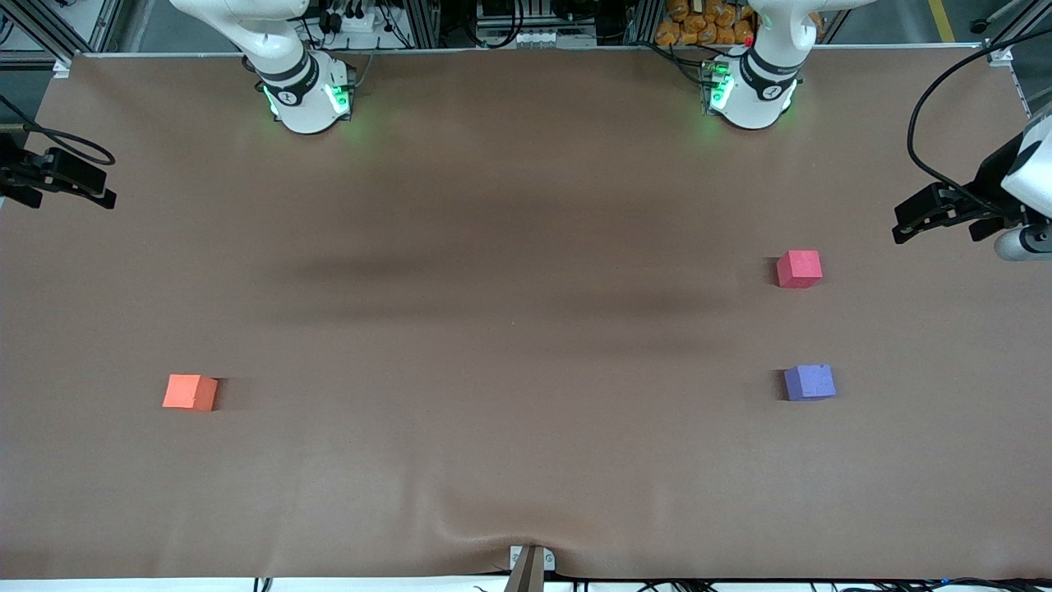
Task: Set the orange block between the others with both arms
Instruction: 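Move the right gripper down toward the orange cube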
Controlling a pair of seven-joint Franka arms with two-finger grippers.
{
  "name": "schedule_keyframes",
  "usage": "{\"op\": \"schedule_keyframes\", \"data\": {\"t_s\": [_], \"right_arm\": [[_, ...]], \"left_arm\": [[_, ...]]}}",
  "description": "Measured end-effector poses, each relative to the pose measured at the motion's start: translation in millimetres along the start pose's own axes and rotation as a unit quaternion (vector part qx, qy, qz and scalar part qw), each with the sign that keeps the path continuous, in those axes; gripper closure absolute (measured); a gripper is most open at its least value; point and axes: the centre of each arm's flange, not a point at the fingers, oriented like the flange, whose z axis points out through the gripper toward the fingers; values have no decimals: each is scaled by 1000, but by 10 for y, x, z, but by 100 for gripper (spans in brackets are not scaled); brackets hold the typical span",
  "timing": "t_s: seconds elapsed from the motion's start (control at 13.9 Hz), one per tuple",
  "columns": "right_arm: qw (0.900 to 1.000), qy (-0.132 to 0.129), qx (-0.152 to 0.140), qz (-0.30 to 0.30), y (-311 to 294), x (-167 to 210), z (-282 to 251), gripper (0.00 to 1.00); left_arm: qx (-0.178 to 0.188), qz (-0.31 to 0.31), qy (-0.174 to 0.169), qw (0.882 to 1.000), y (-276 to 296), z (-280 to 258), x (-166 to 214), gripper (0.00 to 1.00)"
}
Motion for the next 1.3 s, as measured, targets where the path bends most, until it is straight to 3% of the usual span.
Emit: {"op": "schedule_keyframes", "data": {"t_s": [1.01, 1.3], "right_arm": [[1000, -5, 1, 10, 106, 13, 41, 0], [1000, -14, 2, 17, 200, 167, 250, 0]], "left_arm": [[-1, 10, 0, 1000, 107, -1, -12, 0], [-1, 10, 0, 1000, 109, 0, -12, 0]]}}
